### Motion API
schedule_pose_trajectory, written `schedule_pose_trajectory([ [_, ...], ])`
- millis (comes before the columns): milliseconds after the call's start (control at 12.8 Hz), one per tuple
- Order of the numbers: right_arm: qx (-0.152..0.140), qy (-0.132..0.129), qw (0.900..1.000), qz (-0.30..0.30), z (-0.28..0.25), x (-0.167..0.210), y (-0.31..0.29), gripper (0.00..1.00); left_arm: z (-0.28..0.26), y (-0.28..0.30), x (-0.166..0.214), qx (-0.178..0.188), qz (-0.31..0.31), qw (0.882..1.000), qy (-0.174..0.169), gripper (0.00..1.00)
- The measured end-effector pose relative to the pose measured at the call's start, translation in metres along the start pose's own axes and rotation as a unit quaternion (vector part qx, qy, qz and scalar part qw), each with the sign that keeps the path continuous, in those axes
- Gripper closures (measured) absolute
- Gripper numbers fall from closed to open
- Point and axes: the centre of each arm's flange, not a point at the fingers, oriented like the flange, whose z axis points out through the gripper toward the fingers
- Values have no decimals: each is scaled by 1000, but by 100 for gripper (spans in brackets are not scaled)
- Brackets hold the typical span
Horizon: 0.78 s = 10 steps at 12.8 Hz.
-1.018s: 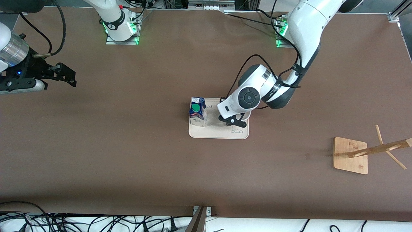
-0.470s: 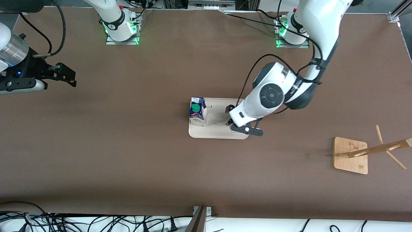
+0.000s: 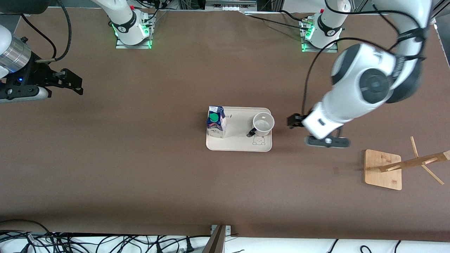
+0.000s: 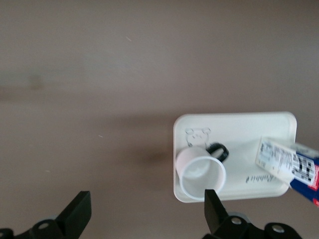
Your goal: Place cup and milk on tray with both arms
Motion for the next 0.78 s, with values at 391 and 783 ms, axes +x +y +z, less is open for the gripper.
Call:
schedule_pose_trajectory([
  [391, 0, 13, 1000, 0, -3, 3, 0, 0, -97, -158, 6, 47, -4, 996, 73, 0],
  [783, 0, 19, 1000, -2, -4, 4, -2, 0, -146, -248, -56, 56, -38, 998, 9, 0],
])
